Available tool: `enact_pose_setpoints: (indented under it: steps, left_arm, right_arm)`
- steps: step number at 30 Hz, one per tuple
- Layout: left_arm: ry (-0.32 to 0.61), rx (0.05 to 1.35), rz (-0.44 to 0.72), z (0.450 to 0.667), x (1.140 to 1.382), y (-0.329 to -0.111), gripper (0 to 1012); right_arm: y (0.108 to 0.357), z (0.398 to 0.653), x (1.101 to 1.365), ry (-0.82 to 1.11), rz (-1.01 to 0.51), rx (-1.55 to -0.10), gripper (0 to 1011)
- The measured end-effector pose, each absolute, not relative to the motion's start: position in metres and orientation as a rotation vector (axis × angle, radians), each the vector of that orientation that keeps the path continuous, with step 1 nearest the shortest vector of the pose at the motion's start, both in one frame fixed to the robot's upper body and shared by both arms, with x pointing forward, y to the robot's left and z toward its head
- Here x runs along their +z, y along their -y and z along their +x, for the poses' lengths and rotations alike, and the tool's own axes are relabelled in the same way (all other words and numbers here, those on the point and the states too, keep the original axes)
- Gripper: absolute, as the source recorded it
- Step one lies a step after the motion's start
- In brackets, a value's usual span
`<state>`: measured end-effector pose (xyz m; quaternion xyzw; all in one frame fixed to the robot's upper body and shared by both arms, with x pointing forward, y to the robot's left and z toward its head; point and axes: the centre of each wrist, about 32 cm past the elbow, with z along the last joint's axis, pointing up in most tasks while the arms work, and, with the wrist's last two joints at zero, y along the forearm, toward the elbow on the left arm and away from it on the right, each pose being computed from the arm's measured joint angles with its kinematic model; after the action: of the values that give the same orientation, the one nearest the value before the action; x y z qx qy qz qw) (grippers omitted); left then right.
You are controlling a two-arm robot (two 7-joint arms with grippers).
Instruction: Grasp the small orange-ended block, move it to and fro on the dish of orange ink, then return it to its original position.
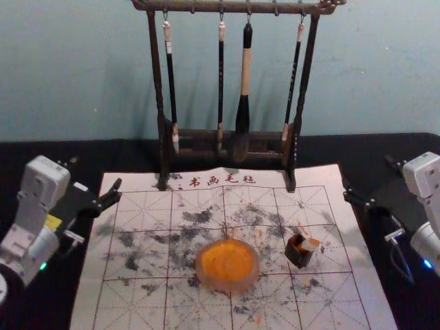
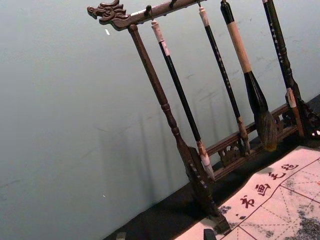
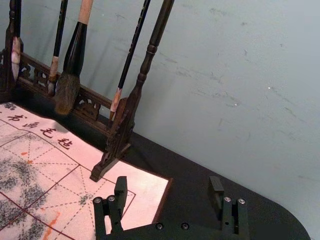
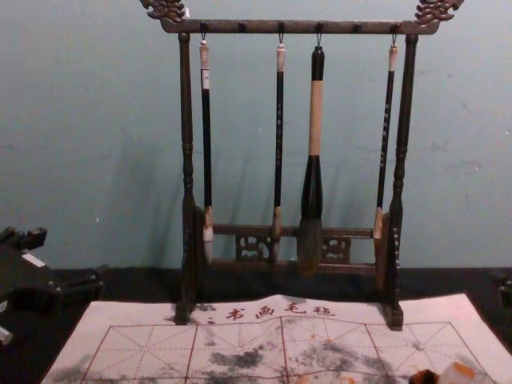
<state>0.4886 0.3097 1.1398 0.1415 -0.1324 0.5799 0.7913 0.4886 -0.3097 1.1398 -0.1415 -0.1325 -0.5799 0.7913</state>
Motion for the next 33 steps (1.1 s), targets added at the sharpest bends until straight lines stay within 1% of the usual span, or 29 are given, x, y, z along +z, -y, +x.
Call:
enact_pose_setpoints:
  steps: [18,25,30,33]
  left_arm:
    - [0.285,1.248,0.304,0.489,1.140,-0.310,1001]
    - [0.285,1.248,0.304,0.489,1.140,-0.310,1002]
    - [0.285,1.248,0.304,0.489,1.140,-0.310,1001]
    - [0.285,1.248,0.305,0.489,1.140,-0.310,1001]
  right_arm:
    - [0.310,0.489,1.140,0.286,-0.304,-1.249,1000]
    - [0.314,0.490,1.148,0.292,-0.286,-1.240,1000]
    - [0.318,0.485,1.153,0.273,-0.272,-1.219,1000]
    - [0.321,0.478,1.157,0.267,-0.262,-1.194,1000]
